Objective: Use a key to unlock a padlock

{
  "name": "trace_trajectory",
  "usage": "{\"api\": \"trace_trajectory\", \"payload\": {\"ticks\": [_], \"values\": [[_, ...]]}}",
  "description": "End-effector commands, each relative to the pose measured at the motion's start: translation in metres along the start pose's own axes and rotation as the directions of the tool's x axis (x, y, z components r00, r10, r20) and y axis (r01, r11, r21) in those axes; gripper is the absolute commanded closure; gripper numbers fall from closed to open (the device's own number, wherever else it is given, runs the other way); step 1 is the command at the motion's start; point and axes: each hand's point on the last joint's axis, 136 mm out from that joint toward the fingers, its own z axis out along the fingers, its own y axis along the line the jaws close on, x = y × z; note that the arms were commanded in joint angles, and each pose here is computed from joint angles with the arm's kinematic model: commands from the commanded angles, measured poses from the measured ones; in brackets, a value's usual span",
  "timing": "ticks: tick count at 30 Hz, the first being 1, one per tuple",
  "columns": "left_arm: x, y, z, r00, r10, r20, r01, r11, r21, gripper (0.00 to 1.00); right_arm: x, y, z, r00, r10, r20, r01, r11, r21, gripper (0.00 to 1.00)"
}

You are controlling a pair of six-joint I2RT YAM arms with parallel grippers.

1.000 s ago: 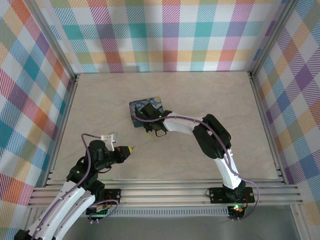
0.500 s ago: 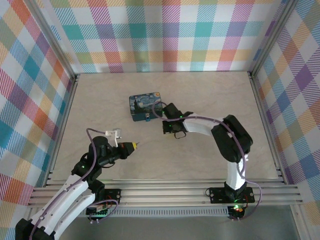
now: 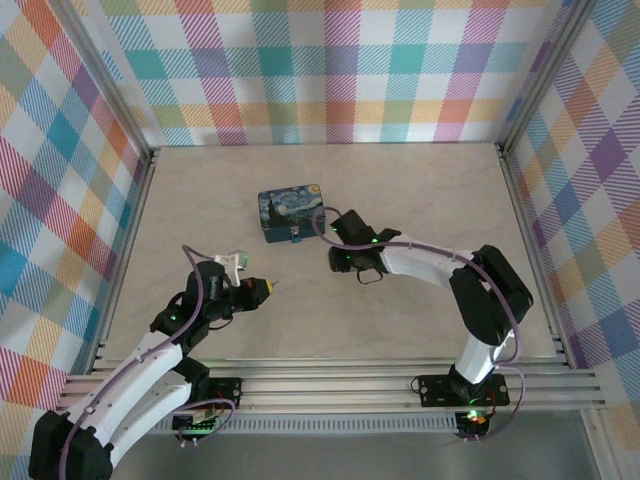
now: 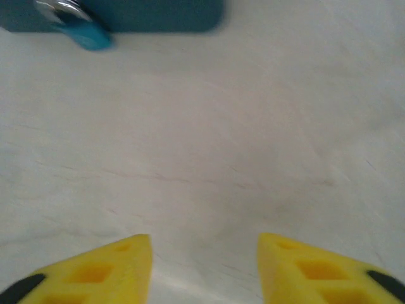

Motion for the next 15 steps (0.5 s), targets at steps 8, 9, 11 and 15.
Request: {"api": "trace_trajectory", "payload": {"ticks": [8, 9, 11, 15], "values": [[-0.012, 0.016, 0.004, 1.000, -0.023, -0.016, 0.021, 0.993, -0.119, 1.00, -0.043, 0.053, 0.046, 0.996, -0.086, 0.030, 0.085, 0.996, 0.032, 0.35], [-0.012, 0.018, 0.004, 0.999, -0.027, -0.017, 0.025, 0.991, -0.128, 1.00, -0.045, 0.055, 0.050, 0.996, -0.084, 0.031, 0.083, 0.996, 0.036, 0.34], [-0.011, 0.022, 0.004, 0.999, -0.034, -0.018, 0.031, 0.990, -0.138, 1.00, -0.050, 0.057, 0.059, 0.996, -0.082, 0.030, 0.081, 0.996, 0.045, 0.32], [-0.009, 0.027, 0.004, 0.999, -0.047, -0.021, 0.044, 0.988, -0.146, 1.00, -0.056, 0.059, 0.074, 0.996, -0.087, 0.022, 0.085, 0.994, 0.075, 0.32]]}}
